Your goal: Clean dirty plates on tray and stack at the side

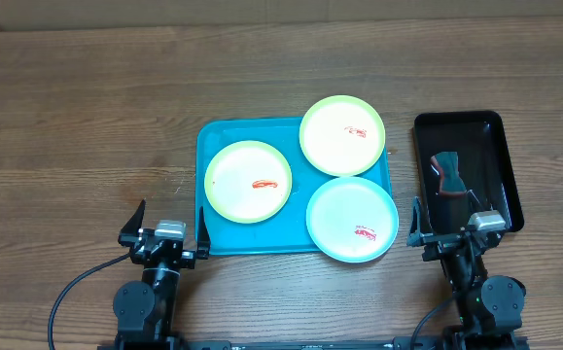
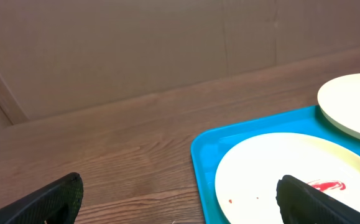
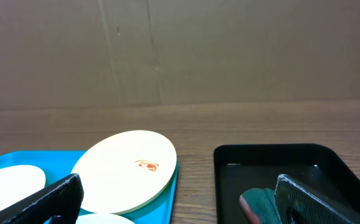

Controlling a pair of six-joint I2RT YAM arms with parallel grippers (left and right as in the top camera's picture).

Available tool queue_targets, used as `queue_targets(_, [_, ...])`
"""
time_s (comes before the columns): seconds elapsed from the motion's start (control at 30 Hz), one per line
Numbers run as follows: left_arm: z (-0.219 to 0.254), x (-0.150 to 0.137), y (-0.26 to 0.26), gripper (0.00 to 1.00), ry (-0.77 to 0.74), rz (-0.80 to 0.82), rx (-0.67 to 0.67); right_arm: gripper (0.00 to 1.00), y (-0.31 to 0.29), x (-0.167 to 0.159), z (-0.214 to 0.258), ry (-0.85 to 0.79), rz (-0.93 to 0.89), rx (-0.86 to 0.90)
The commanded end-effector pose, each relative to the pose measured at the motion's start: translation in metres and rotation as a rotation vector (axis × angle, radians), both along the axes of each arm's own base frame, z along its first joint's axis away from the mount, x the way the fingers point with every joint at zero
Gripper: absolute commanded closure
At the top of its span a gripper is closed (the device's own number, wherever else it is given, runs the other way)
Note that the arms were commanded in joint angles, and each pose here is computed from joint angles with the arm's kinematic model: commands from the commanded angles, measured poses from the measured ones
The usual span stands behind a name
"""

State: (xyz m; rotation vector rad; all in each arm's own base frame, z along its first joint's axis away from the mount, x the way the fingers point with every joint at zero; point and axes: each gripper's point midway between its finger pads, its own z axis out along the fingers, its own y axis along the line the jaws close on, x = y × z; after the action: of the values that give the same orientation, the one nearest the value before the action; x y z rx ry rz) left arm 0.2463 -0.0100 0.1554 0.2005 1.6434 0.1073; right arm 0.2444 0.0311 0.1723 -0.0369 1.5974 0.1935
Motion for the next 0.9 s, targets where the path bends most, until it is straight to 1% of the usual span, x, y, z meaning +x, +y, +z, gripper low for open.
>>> queue_targets(0.0, [0.001,-0.0004,-0.0005,0.0,-0.01,-0.007,0.013,0.0,0.001,-0.0001,-0.0018,-0.003,0.003,0.001])
queue_targets(0.87, [0.001,-0.0004,-0.0005,0.0,-0.01,-0.007,0.013,0.0,0.001,-0.0001,-0.0018,-0.003,0.003,0.001])
